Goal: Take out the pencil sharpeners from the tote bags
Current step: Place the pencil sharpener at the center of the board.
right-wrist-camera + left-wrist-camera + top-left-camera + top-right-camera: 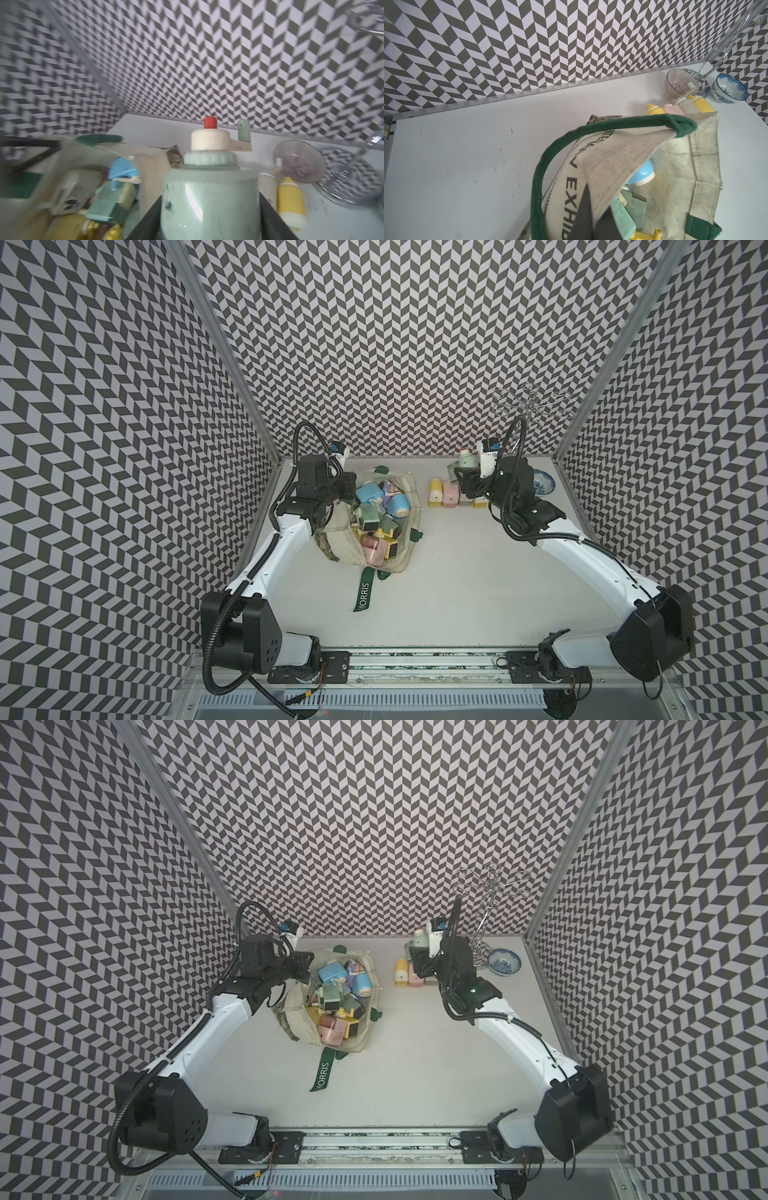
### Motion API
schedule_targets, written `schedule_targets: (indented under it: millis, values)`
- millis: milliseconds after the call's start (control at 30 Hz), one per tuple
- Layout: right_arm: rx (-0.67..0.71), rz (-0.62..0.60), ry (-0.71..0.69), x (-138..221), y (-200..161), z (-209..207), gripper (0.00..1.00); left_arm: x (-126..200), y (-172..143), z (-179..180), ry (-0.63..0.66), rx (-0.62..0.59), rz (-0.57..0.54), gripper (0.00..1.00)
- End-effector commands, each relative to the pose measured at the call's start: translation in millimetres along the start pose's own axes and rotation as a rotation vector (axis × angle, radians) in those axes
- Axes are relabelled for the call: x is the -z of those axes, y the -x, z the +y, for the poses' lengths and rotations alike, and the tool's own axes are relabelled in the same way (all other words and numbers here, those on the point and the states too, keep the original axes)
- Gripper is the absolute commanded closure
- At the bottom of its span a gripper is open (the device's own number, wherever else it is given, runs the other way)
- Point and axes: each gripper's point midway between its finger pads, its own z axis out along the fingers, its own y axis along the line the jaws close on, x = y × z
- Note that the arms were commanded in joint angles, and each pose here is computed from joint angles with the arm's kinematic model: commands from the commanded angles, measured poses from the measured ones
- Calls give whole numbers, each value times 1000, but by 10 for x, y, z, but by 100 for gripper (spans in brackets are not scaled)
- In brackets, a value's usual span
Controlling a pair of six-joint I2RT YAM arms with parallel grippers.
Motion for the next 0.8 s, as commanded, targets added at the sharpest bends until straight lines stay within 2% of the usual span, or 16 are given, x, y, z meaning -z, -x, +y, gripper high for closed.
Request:
schedule_targets:
  millis: [0,167,333,600,767]
  values:
    - [3,-22,-197,-17,18,-556,67,174,501,-223,-60,-61,-157,100]
    - [-17,28,-379,-137,-249,-1221,67,177,502,-222,-59,-61,-158,100]
    - [-54,67,-453,-293,-610,-1636,68,179,503,-218,-56,-62,-157,100]
    - [-71,188,-427,-727,-1069,-1931,67,173,500,-214,-55,-62,-156,100]
    - [-44,241,-403,-1005,-1199,-1990,68,177,508,-215,-54,-63,-158,100]
